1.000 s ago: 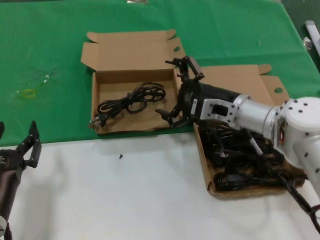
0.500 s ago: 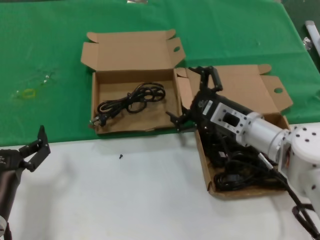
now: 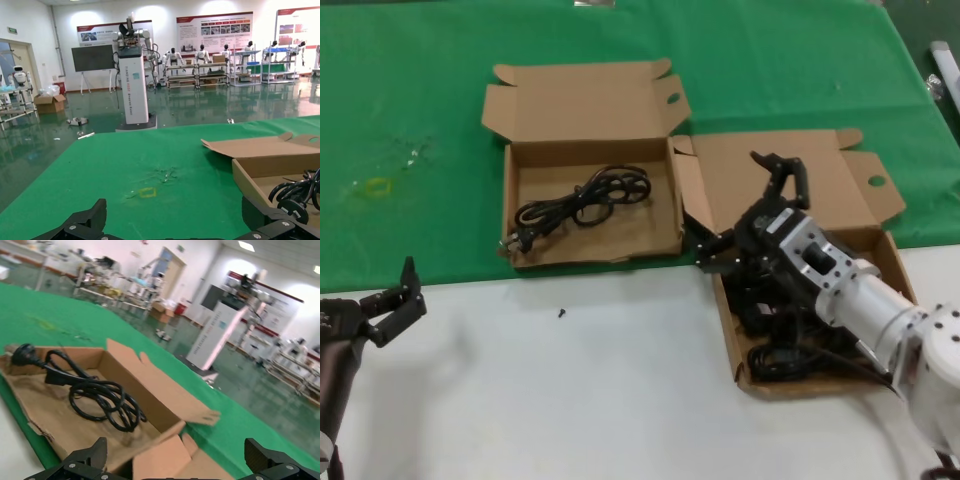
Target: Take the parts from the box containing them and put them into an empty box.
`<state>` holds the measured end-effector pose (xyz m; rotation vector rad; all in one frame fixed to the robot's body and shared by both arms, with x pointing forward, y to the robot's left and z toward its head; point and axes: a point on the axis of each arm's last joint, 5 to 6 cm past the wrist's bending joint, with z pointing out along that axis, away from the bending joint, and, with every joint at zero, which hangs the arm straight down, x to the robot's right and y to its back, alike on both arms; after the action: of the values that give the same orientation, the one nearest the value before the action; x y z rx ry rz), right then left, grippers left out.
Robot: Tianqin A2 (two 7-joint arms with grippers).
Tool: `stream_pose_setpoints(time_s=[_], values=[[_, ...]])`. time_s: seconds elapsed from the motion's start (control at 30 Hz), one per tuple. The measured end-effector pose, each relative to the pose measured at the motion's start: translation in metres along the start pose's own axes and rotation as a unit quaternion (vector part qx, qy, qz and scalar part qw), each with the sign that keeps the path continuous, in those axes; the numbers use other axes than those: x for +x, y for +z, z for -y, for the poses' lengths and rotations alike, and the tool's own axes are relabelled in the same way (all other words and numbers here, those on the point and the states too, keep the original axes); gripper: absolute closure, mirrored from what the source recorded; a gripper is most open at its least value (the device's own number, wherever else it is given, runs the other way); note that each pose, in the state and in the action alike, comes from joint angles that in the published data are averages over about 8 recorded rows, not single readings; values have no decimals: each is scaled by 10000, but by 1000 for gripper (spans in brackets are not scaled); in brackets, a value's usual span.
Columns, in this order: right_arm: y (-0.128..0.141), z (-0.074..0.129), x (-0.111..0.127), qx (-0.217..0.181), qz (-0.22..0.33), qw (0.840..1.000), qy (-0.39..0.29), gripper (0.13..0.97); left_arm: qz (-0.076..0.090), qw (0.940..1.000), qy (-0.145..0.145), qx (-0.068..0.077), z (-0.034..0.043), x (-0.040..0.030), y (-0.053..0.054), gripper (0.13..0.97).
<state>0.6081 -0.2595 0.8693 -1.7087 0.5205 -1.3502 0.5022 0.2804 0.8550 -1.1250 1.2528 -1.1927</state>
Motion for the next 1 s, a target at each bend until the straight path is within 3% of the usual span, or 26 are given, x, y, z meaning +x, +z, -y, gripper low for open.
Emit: stream_pose_setpoints(time_s=[0.23, 1.0], values=[[-217, -38, -72, -135, -379, 9973, 616, 130, 0, 10000, 0, 0, 0, 0, 0, 148], [-904, -51, -231, -329, -1537, 9592, 2349, 130, 0, 10000, -1, 0, 0, 0, 0, 132]])
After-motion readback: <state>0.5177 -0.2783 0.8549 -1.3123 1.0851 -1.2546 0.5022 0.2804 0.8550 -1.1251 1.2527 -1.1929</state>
